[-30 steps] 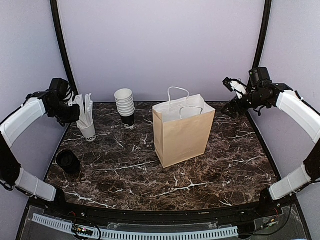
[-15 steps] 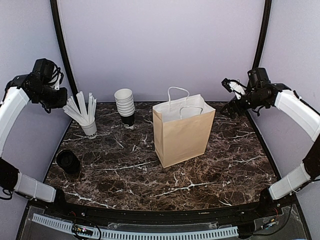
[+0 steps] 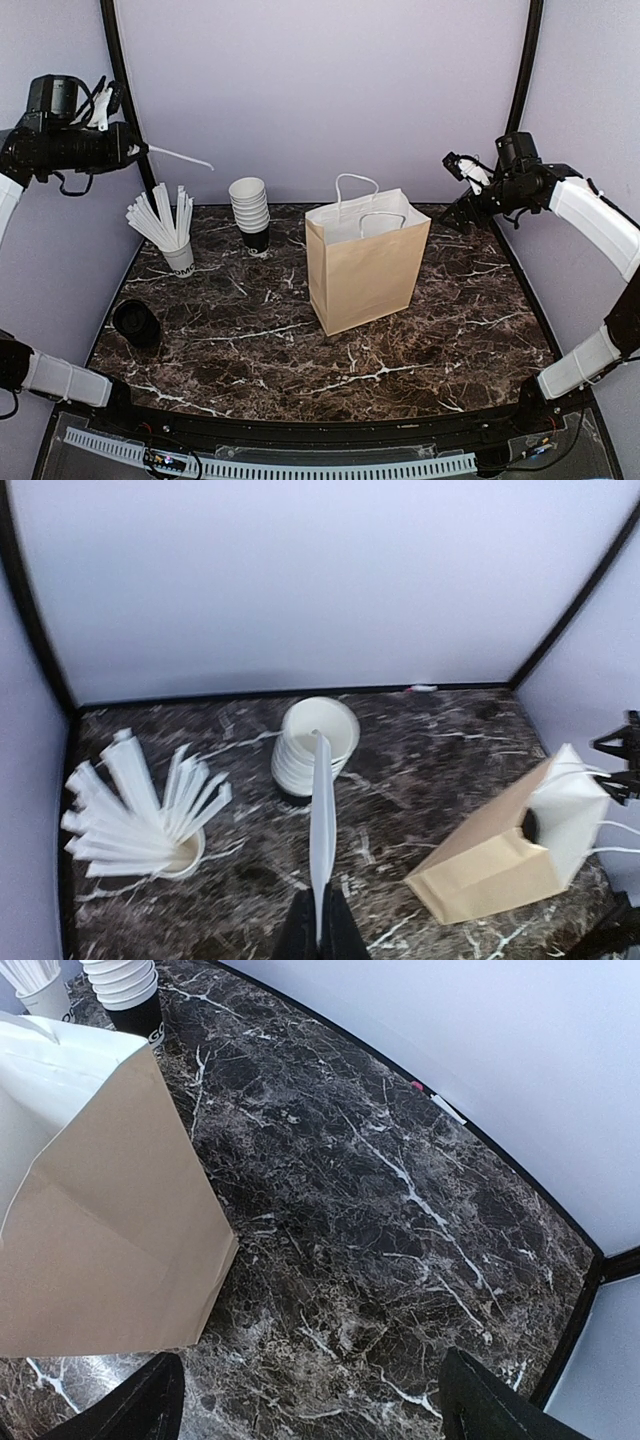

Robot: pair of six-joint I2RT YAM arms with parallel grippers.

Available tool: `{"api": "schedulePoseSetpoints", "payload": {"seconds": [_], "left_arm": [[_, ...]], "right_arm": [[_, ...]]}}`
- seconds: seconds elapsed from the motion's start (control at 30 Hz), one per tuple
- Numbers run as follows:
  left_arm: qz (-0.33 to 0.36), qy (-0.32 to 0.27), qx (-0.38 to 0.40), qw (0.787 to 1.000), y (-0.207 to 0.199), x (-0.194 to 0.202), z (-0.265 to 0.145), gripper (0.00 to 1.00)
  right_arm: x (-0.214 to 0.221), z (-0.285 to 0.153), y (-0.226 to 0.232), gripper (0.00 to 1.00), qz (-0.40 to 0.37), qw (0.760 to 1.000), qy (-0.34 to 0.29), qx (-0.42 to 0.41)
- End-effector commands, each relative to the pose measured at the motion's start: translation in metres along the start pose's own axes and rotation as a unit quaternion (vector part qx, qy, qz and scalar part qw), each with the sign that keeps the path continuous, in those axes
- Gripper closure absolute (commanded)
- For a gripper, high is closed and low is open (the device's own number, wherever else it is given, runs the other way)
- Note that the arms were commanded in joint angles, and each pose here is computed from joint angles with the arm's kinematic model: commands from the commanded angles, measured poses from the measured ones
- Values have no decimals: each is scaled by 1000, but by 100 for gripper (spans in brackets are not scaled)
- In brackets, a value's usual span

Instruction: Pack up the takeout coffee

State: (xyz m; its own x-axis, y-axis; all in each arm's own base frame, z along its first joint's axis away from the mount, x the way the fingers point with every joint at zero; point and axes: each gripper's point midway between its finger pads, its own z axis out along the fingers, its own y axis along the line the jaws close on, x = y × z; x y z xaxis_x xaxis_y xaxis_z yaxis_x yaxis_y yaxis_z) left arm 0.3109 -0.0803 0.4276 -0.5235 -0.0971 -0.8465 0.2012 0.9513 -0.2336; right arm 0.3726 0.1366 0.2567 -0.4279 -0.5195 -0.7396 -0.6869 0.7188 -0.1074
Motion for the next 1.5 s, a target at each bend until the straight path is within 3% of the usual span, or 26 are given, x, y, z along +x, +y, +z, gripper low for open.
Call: {"api": "schedulePoseSetpoints", "payload": {"seconds": [0.0, 0.23, 0.43, 0.63, 1.07, 1.13, 1.17, 1.27, 1.4, 1.47], "left_arm": [[38, -76, 191, 978, -86, -42, -24, 100], [101, -9, 348, 932, -174, -23, -22, 100], [119, 42, 328, 936, -177, 2, -7, 100], [132, 113, 343, 923, -196, 40, 15, 100], [182, 195, 299, 916, -222, 85, 84, 100], [189, 201, 304, 912, -234, 92, 100, 80], [199, 197, 316, 907, -244, 93, 99, 65], [199, 136, 362, 901, -272, 68, 90, 48], [206, 14, 327, 922, -263, 23, 75, 16], [219, -35, 267, 938, -241, 8, 74, 7]], "right_arm": [[-14, -5, -5, 10, 2, 1000, -20, 4], [-7, -6, -7, 10, 4, 1000, -12, 17], [-9, -7, -8, 10, 10, 1000, -16, 20], [-11, -7, -8, 9, 14, 1000, -18, 18], [-7, -8, -5, 9, 17, 1000, -15, 17], [-6, -8, -5, 9, 15, 1000, -15, 18], [-7, -9, -5, 9, 16, 1000, -16, 18], [-11, -10, -6, 7, 24, 999, -20, 18], [-28, -20, -3, 3, 45, 998, -36, -1], [-34, -28, -16, 1, 61, 997, -42, 26]]}}
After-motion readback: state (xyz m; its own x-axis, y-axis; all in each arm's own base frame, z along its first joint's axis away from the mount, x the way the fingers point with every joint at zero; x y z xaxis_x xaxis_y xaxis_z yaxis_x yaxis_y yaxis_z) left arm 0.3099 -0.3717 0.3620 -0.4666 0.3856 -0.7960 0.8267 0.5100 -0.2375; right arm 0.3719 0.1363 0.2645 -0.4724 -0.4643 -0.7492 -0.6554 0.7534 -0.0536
